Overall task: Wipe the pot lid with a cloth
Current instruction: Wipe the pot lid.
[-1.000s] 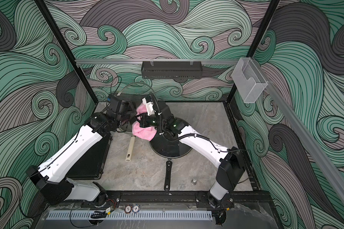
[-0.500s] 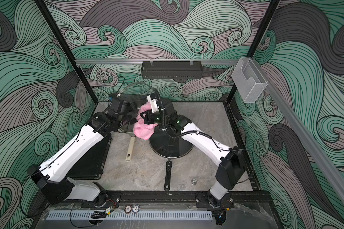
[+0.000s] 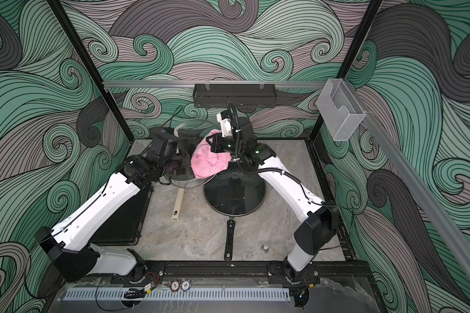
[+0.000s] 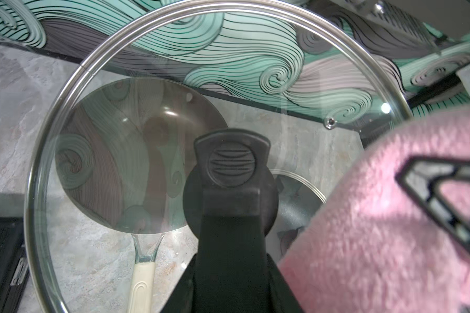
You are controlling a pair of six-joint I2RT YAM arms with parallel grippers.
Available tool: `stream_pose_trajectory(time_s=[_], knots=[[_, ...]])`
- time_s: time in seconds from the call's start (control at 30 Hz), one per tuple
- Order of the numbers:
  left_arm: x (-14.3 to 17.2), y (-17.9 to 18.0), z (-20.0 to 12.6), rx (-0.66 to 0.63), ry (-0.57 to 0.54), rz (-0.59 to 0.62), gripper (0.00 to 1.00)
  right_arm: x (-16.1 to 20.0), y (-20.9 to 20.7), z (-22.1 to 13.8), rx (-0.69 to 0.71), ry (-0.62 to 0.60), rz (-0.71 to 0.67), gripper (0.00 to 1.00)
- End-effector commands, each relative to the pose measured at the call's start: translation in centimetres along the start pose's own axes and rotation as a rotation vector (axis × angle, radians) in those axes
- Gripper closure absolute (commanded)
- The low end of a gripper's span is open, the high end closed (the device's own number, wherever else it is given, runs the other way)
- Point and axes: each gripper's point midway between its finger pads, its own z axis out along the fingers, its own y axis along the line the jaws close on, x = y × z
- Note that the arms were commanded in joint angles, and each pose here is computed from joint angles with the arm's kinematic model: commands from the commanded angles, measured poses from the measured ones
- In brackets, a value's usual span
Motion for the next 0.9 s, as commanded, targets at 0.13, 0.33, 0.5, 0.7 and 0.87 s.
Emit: stream_pose_trajectory(time_s=[0.13,0.33,0.5,0.7,0.87], knots=[[-2.8,-5.2,-5.3,0.309,-0.156,0.349,1.00,1.0,-1.1,1.3,0.016,0.138,0.001,1.00],[-0.3,-6.6,-7.3,0.451,-0.138,0.670,1.00,1.6,-0.6,2.1,-0.047,0.207,0.022,1.00],[1.0,-6.7,-7.3,0.487,-0.138,0.820,1.00,3.4,0.2,3.2,-0.121,0.297,0.056,1.00],[1.8,-8.0,-7.1,0.567,-0.127,0.966,1.00,5.9,1.5,4.6,-0.181,0.384,0.062,1.00],[2.2,-9.0,-7.0,0.633,-0.135,1.014,1.00,7.9,2.7,5.8,-0.224,0.459,0.067,1.00]])
